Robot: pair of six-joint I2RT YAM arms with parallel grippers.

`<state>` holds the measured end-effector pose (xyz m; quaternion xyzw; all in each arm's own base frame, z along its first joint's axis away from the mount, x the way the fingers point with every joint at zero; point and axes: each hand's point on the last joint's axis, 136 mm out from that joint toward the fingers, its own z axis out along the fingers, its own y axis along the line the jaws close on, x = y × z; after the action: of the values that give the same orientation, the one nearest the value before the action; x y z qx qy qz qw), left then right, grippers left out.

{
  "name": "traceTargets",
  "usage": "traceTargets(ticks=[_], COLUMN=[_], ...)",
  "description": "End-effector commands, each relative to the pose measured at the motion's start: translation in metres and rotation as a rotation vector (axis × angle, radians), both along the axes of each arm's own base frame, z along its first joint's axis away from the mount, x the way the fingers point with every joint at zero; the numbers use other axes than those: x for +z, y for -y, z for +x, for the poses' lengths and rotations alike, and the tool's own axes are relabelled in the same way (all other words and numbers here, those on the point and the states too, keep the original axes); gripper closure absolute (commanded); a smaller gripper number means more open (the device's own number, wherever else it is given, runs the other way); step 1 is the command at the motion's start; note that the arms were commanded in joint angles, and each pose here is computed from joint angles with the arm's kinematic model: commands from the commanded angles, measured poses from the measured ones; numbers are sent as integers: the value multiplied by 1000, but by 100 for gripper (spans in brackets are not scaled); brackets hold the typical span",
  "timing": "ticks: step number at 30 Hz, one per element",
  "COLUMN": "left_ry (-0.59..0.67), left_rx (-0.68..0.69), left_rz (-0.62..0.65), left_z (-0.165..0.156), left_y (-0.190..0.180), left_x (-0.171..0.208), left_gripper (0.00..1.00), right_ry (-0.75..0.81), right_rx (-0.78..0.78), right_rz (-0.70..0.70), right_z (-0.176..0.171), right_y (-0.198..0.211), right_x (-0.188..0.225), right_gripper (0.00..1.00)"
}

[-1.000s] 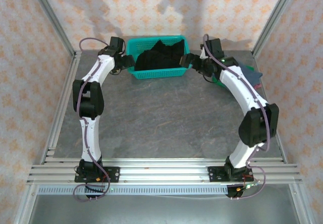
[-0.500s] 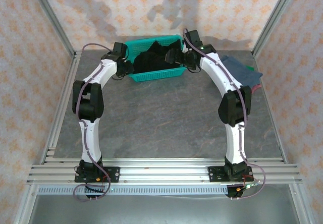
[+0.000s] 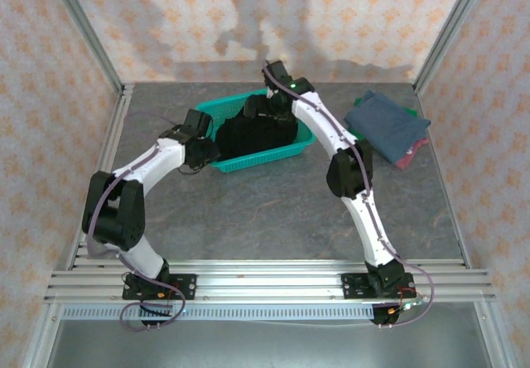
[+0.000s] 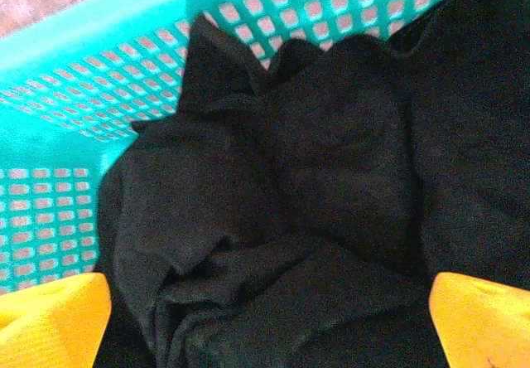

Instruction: Fold and stack the t-shirts

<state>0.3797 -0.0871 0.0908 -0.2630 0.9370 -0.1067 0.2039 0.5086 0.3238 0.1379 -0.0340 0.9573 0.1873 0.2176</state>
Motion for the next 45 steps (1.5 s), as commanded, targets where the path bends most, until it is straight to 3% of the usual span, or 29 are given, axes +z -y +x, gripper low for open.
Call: traceTargets(ticks=[1, 5, 7, 10, 12, 13, 18, 24, 27, 31, 34, 37, 41, 45], left_ry=[-62, -34, -32, -10, -6, -1, 27, 61, 68, 86, 107, 133, 142, 160], left_rx=[122, 168, 183, 225, 249, 257, 355, 547, 655, 807, 919, 1017, 1099, 1125], left_rz=[13, 1, 7, -22, -17, -12, 13, 6, 7, 14, 14, -26, -40, -45], left_z=[-30, -41, -47, -55, -60, -61, -62, -54, -48, -41, -36, -29, -20, -2], left_y=[-13, -17, -19, -21, -25, -28, -54, -99, -126, -162, -184, -196, -203, -209], left_x=[-11, -8, -6, -6, -7, -5, 11, 27, 30, 37, 42, 41, 38, 38], left_gripper=[100, 100, 100, 100, 100, 100, 100, 100, 100, 100, 100, 100, 100, 100], right_ry=[-99, -138, -159, -148, -104, -79, 230, 488, 619, 737, 727, 670, 492, 262], right_rx=[13, 38, 23, -18, -27, -31, 71, 30, 65, 107, 95, 67, 48, 4], right_rz=[-128, -240, -256, -233, -166, -107, 309, 731, 910, 995, 982, 853, 684, 494], right_z=[-26, -46, -49, -41, -30, -25, -16, -36, -67, -112, -123, -122, -121, -119], right_y=[-3, -7, -6, -9, -20, -27, -63, -16, 12, 42, 57, 64, 63, 68], right_x=[-46, -81, -97, -100, -77, -55, 140, 340, 426, 492, 497, 467, 398, 286], right_gripper=[4, 12, 25, 68, 91, 98, 100, 100, 100, 100, 100, 100, 100, 100])
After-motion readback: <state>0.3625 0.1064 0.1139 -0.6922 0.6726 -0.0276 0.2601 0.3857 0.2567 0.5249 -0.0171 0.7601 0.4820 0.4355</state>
